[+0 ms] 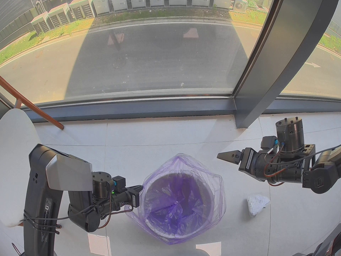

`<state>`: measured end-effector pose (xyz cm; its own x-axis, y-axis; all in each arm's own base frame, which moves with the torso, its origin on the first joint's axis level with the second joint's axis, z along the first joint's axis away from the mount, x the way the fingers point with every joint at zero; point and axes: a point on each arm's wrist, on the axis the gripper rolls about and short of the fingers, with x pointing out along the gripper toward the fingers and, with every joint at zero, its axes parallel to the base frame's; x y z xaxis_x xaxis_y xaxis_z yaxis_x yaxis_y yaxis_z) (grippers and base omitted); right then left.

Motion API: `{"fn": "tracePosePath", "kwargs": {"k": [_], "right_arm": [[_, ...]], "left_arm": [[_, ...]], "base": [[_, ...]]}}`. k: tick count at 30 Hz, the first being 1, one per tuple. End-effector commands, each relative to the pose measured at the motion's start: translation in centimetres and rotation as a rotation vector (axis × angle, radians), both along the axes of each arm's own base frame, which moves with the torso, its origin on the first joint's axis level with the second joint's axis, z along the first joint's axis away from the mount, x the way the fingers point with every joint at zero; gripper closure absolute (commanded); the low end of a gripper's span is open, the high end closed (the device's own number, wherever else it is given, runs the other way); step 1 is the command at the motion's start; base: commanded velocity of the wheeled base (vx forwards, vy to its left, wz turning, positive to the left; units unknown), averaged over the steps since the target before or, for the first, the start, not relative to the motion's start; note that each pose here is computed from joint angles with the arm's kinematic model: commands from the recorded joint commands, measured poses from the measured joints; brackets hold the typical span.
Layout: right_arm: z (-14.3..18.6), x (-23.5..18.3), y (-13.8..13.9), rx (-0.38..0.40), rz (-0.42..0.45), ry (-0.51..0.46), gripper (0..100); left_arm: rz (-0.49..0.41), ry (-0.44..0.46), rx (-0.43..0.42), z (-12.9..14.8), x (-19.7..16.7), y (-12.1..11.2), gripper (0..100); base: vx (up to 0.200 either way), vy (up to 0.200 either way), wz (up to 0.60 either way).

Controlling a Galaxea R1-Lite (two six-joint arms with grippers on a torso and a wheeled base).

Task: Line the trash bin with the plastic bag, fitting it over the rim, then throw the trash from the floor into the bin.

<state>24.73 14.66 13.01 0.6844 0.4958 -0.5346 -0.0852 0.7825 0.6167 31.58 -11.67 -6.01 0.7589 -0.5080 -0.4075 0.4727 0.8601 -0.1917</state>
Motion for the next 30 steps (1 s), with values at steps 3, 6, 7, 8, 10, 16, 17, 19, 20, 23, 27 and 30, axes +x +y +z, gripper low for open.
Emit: {"fn": "tracePosePath", "kwargs": {"k": [3, 6, 7, 8, 10, 16, 17, 19, 20, 23, 27, 30], "right_arm": [[0.0, -0.1, 0.0, 0.0, -0.002, 0.0, 0], [0.1, -0.1, 0.0, 0.001, -0.003, -0.001, 0], [0.0, -0.1, -0.1, -0.001, -0.004, -0.001, 0], [0.1, -0.1, -0.1, -0.001, -0.004, -0.002, 0], [0.0, -0.1, 0.0, -0.001, -0.002, -0.001, 0], [0.0, -0.1, 0.0, -0.004, -0.001, 0.001, 0], [-0.1, -0.1, 0.0, -0.004, -0.002, 0.003, 0], [-0.1, -0.1, 0.0, -0.004, -0.002, 0.004, 0], [-0.2, -0.1, 0.0, -0.005, -0.002, 0.006, 0], [-0.3, 0.0, 0.0, -0.007, -0.002, 0.008, 0], [-0.6, -0.2, -0.1, -0.014, -0.001, 0.02, 0], [-1.1, -0.6, -0.3, -0.027, 0.001, 0.039, 0]], "left_arm": [[0.004, -0.01, 0.002, 0.0, -0.1, 0.0, 0], [0.025, -0.022, 0.004, 0.1, 0.2, 0.1, 0], [0.036, -0.025, 0.005, 0.2, 0.3, 0.1, 0], [0.043, -0.027, 0.006, 0.2, 0.3, 0.2, 0], [0.046, -0.031, 0.007, 0.3, 0.4, 0.2, 0], [0.081, -0.063, -0.006, 2.6, 0.0, 1.3, 0], [0.084, -0.065, -0.006, 3.0, -0.2, 1.5, 0], [0.089, -0.061, -0.005, 3.5, -0.7, 1.8, 0], [0.097, -0.057, -0.002, 3.7, -0.9, 2.2, 0], [0.106, -0.063, -0.011, 4.8, -1.6, 2.8, 0], [0.111, -0.076, -0.046, 6.8, -2.8, 3.1, 0], [0.127, -0.014, -0.107, 7.7, -4.9, 3.1, 0]], "base": [[0.0, 0.0, 0.0], [0.0, 0.0, 0.0], [0.0, 0.0, 0.0], [0.0, 0.0, 0.0], [0.0, 0.0, 0.0], [0.0, 0.0, 0.0], [0.0, 0.0, 0.0], [0.0, 0.0, 0.0], [0.0, 0.0, 0.0], [0.0, 0.0, 0.0], [0.0, 0.0, 0.0], [-0.133, 0.0, 0.0]]}}
